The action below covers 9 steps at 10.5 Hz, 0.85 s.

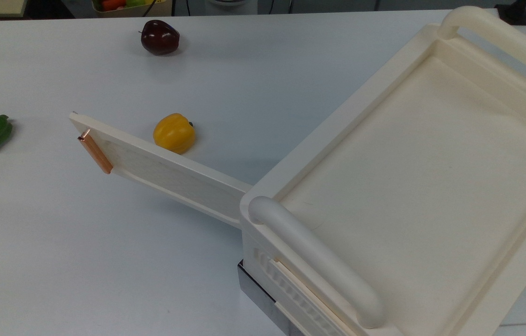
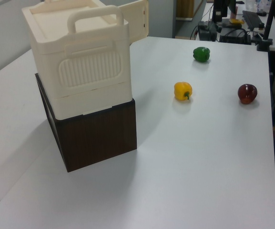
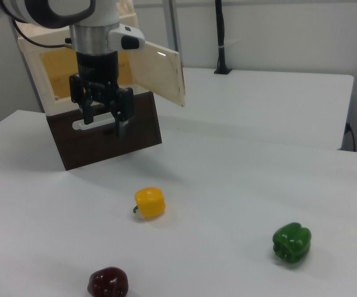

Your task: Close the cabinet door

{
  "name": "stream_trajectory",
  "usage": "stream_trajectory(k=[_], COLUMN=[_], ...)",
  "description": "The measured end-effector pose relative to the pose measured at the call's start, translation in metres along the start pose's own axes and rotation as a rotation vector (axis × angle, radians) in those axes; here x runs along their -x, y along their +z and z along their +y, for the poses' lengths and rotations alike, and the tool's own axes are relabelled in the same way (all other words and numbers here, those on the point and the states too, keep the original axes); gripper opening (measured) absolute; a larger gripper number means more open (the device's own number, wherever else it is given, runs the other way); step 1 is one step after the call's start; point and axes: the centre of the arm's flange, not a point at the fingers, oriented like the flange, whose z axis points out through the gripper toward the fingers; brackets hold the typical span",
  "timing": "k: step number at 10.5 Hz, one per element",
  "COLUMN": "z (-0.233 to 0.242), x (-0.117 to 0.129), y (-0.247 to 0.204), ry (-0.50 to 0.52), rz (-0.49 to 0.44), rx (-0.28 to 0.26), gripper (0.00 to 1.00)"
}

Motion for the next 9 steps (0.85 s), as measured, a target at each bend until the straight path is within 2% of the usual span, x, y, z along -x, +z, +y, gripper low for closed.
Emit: stream_trajectory(k=[1,5,6,7,9], z=[-0.001,-0.003,-0.004,-0.007,-0.009], x=[0.000,0.000,-0.001,-0.004,-0.014], y=[0.000,0.000,0.000,-0.003,-0.009], ry=[-0.008,-0.015,-0.019,-0.023,-0.024], rz=[0.002,0.004,0.007,0.036,0.124], rx=[-0.006,-0.020,-0.033,-0.057,-0.082], gripper=[0.85,0.19,0.06,0.01,0.01])
